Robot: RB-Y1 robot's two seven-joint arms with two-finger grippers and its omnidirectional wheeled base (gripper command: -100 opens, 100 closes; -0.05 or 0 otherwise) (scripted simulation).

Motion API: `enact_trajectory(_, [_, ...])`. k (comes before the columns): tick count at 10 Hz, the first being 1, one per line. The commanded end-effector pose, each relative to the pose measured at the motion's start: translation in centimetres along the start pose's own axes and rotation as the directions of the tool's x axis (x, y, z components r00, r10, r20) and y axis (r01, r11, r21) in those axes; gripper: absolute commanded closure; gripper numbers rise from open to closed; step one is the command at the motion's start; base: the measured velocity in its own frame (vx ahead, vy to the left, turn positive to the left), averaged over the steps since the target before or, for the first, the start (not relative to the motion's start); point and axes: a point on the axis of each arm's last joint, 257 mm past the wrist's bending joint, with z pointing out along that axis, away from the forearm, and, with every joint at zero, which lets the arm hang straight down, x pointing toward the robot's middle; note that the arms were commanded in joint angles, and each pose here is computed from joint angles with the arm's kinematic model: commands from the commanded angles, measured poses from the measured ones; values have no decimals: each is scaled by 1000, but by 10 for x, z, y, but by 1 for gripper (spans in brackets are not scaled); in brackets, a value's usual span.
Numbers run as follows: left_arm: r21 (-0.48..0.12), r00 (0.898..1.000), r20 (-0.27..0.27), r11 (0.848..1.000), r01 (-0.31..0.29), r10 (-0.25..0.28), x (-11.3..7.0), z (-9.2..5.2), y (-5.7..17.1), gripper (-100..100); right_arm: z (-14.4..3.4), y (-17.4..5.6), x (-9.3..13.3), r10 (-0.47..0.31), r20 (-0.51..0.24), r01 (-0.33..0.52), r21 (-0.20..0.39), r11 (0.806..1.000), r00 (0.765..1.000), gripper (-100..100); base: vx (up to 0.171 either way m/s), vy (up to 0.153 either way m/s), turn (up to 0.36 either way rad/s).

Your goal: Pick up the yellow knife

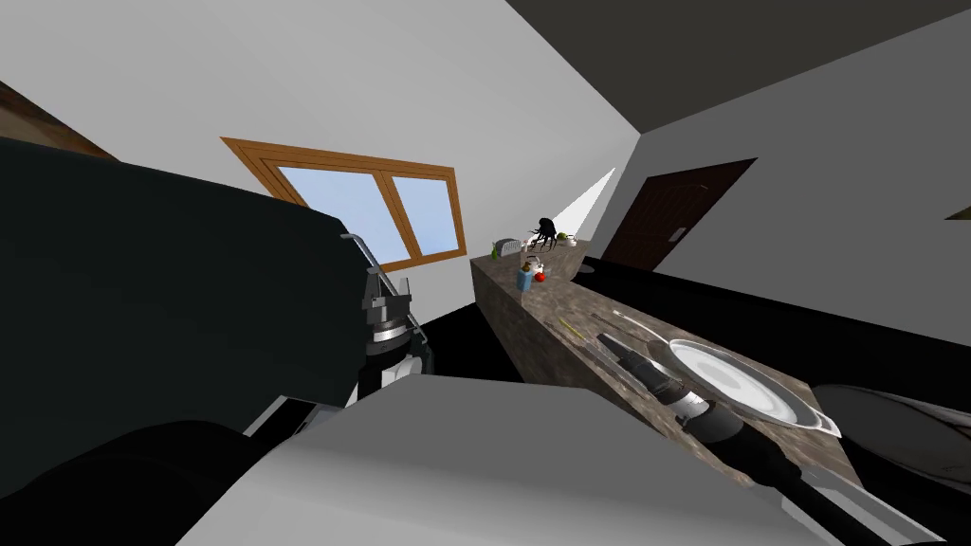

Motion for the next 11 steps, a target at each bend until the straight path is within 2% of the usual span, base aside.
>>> enact_trajectory(1, [0, 1000, 0, 1000, 0, 0, 0, 0, 0, 0, -14, -20, 1, -35, -54, 38, 51, 998, 998, -100, 39, 4, 109])
enact_trajectory(2, [0, 1000, 0, 1000, 0, 0, 0, 0, 0, 0, -15, -24, -1, -53, -79, 57, 58, 997, 995, -100, 34, 3, 70])
enact_trajectory(3, [0, 1000, 0, 1000, 0, 0, 0, 0, 0, 0, -25, -36, 2, -75, -122, 86, 88, 992, 990, -100, 32, 9, 114])
enact_trajectory(4, [0, 1000, 0, 1000, 0, 0, 0, 0, 0, 0, -28, -42, -1, -89, -143, 104, 101, 989, 986, -100, 27, 10, 59])
enact_trajectory(5, [0, 1000, 0, 1000, 0, 0, 0, 0, 0, 0, -41, -57, 1, -109, -191, 136, 134, 982, 975, -100, 38, 18, 110])
enact_trajectory(6, [0, 1000, 0, 1000, 0, 0, 0, 0, 0, 0, -43, -61, -2, -121, -209, 152, 139, 979, 970, -100, 32, 14, 64])
enact_trajectory(7, [0, 1000, 0, 1000, 0, 0, 0, 0, 0, 0, -57, -76, 0, -139, -263, 188, 171, 967, 955, -100, 28, 30, 143])
enact_trajectory(8, [0, 1000, 0, 1000, 0, 0, 0, 0, 0, 0, -58, -78, -2, -147, -276, 200, 173, 964, 950, -100, 25, 21, 62])
enact_trajectory(9, [0, 1000, 0, 1000, 0, 0, 0, 0, 0, 0, -71, -90, 1, -161, -332, 234, 194, 953, 930, -100, 32, 27, 104])
enact_trajectory(10, [0, 1000, 0, 1000, 0, 0, 0, 0, 0, 0, -74, -94, -3, -168, -344, 248, 202, 947, 924, -100, 26, 22, 73])
enact_trajectory(11, [0, 1000, 0, 1000, 0, 0, 0, 0, 0, 0, -91, -110, -1, -176, -401, 285, 230, 931, 899, -100, 31, 37, 148])
